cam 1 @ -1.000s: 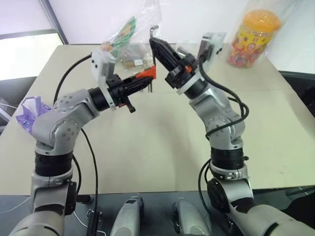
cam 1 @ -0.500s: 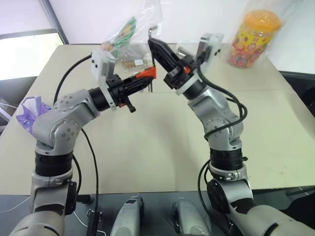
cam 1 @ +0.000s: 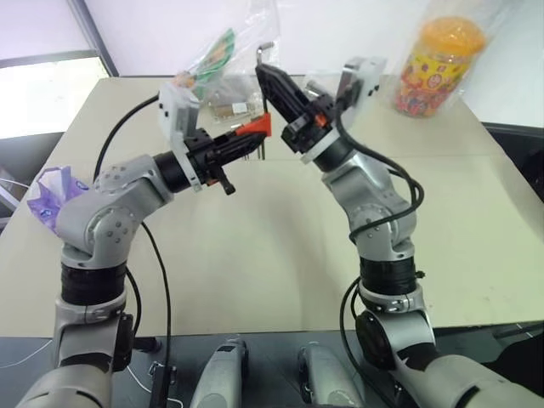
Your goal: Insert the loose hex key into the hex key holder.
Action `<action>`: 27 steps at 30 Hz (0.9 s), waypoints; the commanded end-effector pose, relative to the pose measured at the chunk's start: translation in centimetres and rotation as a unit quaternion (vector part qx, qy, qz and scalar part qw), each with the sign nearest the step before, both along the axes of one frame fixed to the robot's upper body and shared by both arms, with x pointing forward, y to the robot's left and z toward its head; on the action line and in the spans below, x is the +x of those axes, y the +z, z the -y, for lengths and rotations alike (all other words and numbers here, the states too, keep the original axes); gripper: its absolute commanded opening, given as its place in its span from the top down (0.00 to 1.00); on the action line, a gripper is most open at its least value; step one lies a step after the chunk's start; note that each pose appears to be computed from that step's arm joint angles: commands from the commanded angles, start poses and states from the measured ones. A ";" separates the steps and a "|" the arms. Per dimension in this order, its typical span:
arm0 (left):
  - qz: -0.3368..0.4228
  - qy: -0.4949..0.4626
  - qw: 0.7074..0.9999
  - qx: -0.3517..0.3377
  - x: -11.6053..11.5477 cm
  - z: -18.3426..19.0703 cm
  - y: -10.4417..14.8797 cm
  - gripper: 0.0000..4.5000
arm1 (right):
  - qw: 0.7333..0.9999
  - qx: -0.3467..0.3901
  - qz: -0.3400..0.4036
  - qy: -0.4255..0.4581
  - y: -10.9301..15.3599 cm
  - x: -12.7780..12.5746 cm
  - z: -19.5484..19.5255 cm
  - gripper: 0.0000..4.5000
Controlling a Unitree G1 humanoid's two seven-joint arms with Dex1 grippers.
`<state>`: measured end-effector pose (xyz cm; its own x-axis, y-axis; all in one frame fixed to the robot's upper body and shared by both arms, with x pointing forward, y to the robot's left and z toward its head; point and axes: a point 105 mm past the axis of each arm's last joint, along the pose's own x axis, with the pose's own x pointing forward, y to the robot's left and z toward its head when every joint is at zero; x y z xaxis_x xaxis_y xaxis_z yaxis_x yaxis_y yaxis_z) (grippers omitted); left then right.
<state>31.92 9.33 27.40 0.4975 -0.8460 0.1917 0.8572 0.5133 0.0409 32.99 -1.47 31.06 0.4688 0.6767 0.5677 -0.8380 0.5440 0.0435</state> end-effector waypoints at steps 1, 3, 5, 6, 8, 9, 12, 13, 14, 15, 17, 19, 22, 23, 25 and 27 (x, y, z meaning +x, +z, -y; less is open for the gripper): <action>0.030 0.000 0.999 -0.011 -0.6 -0.2 1.5 1.00 | 0.999 0.014 0.032 0.006 1.3 -1.3 0.0 0.99; 0.029 0.000 1.000 -0.011 -0.6 -0.2 1.4 1.00 | 0.999 0.015 0.035 0.007 1.4 -1.4 0.0 0.99; 0.029 0.000 0.999 -0.012 -0.6 -0.2 1.4 1.00 | 0.999 0.015 0.036 0.006 1.6 -1.5 0.1 0.99; 0.030 0.000 0.999 -0.012 -0.6 -0.2 1.5 1.00 | 0.999 0.015 0.036 0.006 1.6 -1.4 0.1 0.99; 0.030 -0.001 0.999 -0.013 -0.6 -0.2 1.6 1.00 | 0.999 0.014 0.035 0.003 1.6 -1.2 0.3 0.99; 0.031 -0.002 0.999 -0.013 -0.7 -0.2 1.6 1.00 | 0.999 0.013 0.035 0.001 1.5 -1.1 0.3 0.99; 0.030 -0.004 0.999 -0.013 -0.7 -0.1 1.6 1.00 | 0.999 0.014 0.036 -0.007 1.7 -0.8 0.6 0.99; 0.030 -0.005 0.999 -0.013 -0.8 0.0 1.6 1.00 | 0.999 0.017 0.037 -0.009 1.9 -0.7 0.7 0.99; 0.029 -0.006 0.999 -0.012 -0.8 0.0 1.5 1.00 | 0.999 0.018 0.038 -0.011 2.0 -0.6 0.7 0.99; 0.029 -0.007 0.999 -0.012 -0.8 0.0 1.5 1.00 | 0.999 0.020 0.040 -0.013 2.2 -0.6 0.8 0.99; 0.028 -0.009 0.999 -0.013 -0.9 0.0 1.5 1.00 | 0.999 0.026 0.042 -0.020 2.4 -0.3 0.8 0.99; 0.028 -0.010 0.999 -0.013 -0.9 0.1 1.6 1.00 | 0.998 0.029 0.043 -0.025 2.4 -0.1 0.8 0.99; 0.029 -0.010 0.999 -0.017 -0.8 0.1 1.8 1.00 | 0.998 0.035 0.043 -0.029 2.0 0.1 0.5 0.99; 0.029 -0.010 0.999 -0.017 -0.8 0.0 1.8 1.00 | 0.998 0.037 0.043 -0.029 1.9 0.0 0.4 0.99; 0.029 -0.009 0.999 -0.019 -0.8 0.0 1.9 1.00 | 0.998 0.041 0.045 -0.026 2.0 -0.1 0.1 0.99; 0.029 -0.007 0.999 -0.022 -0.7 -0.1 1.9 1.00 | 0.998 0.044 0.047 -0.023 2.0 -0.3 -0.2 0.99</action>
